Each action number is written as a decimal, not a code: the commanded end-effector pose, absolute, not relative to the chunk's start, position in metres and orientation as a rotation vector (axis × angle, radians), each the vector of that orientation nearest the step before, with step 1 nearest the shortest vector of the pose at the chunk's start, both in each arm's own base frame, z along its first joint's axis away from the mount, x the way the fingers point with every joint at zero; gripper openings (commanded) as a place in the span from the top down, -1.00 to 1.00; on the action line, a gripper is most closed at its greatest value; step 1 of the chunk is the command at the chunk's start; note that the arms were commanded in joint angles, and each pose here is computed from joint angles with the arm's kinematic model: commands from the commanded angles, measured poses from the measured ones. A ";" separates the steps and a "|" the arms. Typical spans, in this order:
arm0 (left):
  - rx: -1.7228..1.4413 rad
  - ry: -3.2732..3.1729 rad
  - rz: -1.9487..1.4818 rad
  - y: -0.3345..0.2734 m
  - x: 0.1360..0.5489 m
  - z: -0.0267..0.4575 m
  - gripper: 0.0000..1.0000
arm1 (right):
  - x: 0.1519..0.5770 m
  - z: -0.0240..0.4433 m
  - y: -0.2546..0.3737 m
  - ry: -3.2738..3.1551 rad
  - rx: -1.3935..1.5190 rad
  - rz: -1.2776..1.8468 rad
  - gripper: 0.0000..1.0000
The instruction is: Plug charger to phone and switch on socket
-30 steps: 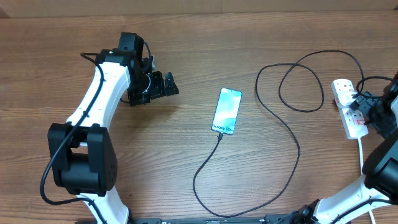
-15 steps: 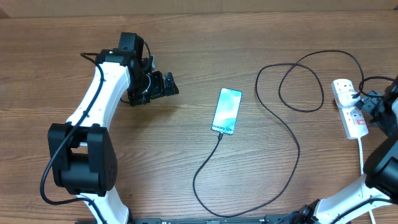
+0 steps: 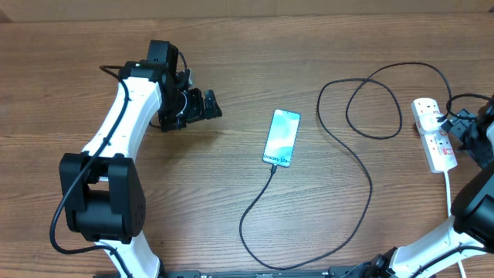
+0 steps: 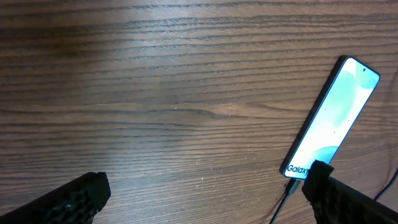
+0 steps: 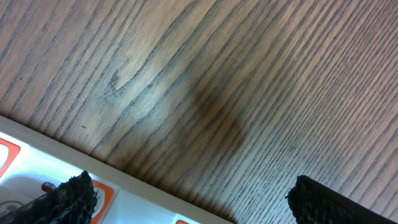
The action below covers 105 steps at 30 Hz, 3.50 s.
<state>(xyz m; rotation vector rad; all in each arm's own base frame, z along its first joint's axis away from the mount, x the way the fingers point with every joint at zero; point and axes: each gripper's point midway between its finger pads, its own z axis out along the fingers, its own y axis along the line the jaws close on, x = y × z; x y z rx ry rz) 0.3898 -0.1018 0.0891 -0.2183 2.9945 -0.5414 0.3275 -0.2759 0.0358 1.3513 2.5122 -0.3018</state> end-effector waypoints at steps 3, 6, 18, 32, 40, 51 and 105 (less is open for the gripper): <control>-0.220 2.984 -0.533 -0.101 0.391 0.092 -0.99 | 0.327 0.030 -0.276 2.509 1.364 -0.293 -1.00; -0.220 2.984 -0.533 -0.101 0.391 0.092 -0.99 | 0.327 0.026 -0.275 2.512 1.364 -0.288 -1.00; -0.220 2.984 -0.533 -0.101 0.391 0.092 -0.99 | 0.326 0.005 -0.267 2.568 1.372 -0.227 -1.00; -0.220 2.984 -0.533 -0.101 0.391 0.092 -0.99 | 0.320 0.003 -0.259 2.607 1.387 -0.198 -1.00; -0.220 2.984 -0.533 -0.101 0.391 0.092 -0.99 | 0.321 0.002 -0.256 2.612 1.386 -0.176 -1.00; -0.220 2.984 -0.533 -0.101 0.391 0.092 -0.99 | 0.341 0.026 -0.271 2.546 1.358 -0.187 -1.00; -0.220 2.984 -0.533 -0.101 0.391 0.092 -0.99 | 0.346 0.027 -0.257 2.610 1.262 -0.073 -1.00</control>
